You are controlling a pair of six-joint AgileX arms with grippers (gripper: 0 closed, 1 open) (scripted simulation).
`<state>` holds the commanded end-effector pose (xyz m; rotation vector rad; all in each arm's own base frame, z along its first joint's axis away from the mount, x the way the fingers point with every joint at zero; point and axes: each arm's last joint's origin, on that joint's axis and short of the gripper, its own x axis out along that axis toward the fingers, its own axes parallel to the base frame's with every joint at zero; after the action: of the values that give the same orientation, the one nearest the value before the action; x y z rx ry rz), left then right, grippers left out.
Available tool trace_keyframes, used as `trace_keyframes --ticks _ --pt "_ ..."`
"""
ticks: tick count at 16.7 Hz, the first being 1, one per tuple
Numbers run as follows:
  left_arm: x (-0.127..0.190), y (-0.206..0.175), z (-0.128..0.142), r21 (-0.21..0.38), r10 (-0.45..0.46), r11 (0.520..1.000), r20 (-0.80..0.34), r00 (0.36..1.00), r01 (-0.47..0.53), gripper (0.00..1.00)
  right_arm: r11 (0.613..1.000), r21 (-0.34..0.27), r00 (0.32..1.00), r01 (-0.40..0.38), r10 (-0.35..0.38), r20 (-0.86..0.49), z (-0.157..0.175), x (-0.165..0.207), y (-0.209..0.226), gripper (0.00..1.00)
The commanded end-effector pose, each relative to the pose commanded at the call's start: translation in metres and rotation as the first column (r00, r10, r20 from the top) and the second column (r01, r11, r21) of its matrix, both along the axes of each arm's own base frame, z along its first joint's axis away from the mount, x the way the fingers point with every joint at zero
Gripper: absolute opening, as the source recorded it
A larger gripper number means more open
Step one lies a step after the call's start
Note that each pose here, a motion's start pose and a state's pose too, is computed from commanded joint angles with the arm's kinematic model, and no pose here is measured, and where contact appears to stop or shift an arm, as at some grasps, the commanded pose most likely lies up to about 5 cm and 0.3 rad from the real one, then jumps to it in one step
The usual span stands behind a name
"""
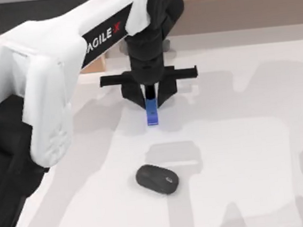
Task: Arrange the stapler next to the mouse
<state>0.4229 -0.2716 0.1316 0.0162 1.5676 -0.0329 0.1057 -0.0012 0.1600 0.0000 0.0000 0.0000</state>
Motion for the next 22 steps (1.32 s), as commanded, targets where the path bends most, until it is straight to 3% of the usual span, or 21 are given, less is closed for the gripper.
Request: trace_keyframes --ticks 4,17,22 --pt "0.0 0.0 0.0 0.0 0.0 1.0 0.0 1.0 0.0 0.0 1.0 0.0 1.0 0.0 0.0 0.0 0.0 0.0 0.0 1.0" --pt "0.0 0.0 0.0 0.0 0.0 1.0 0.0 1.0 0.0 0.98 1.0 0.0 1.0 0.0 0.0 0.0 0.0 0.0 0.0 1.0" --pt "0.0 0.0 0.0 0.0 0.0 1.0 0.0 1.0 0.0 1.0 1.0 0.0 1.0 0.0 0.0 0.0 0.0 0.0 0.0 1.0"
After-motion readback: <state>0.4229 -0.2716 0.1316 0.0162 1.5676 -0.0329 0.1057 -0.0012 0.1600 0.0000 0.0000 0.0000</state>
